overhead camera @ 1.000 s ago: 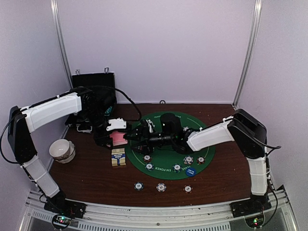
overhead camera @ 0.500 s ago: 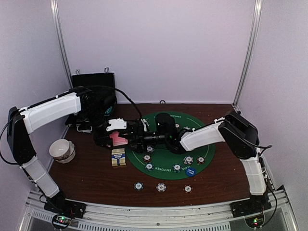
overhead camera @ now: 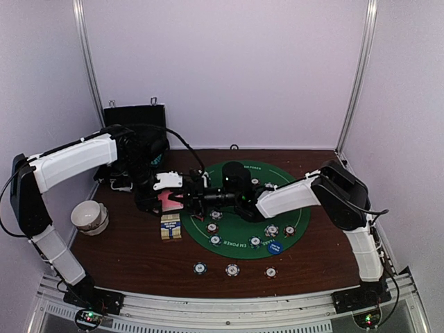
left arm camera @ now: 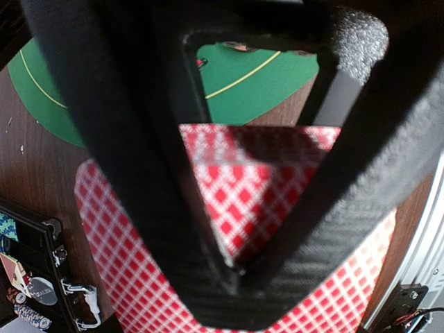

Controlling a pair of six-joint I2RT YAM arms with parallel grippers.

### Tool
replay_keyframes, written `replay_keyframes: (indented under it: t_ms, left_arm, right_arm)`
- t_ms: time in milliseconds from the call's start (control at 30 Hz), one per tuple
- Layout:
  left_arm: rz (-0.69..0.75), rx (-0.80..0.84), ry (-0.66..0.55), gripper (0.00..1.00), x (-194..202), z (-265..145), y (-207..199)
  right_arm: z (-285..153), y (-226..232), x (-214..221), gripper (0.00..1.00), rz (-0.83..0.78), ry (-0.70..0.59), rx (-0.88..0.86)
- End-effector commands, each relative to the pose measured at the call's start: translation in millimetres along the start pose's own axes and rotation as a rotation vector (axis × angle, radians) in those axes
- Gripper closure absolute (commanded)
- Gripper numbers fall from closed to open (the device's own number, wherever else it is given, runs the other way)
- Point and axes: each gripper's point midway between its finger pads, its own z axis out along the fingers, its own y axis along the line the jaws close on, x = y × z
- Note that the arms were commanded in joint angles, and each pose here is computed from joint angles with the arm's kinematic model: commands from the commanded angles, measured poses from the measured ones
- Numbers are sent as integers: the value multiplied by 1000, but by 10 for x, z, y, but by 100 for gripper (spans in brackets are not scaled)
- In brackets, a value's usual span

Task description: Distribute texas hold em gaming equipment

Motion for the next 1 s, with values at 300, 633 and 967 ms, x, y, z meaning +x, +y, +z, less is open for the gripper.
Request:
replay_keyframes:
  t_ms: [300,633,967]
  left_arm:
    - [4,-59,-255,2,-373,-360,-9]
    - [12,-61,-281,2,-387,-262,-21]
    - [32,-88,-270,2,-381,-173,40]
  right_arm:
    - [-57,-3,61,100,16,11,-45]
    - [-99,287,99,100,-7,13,-107]
    - [-99,432,137,100,-19,16,-136]
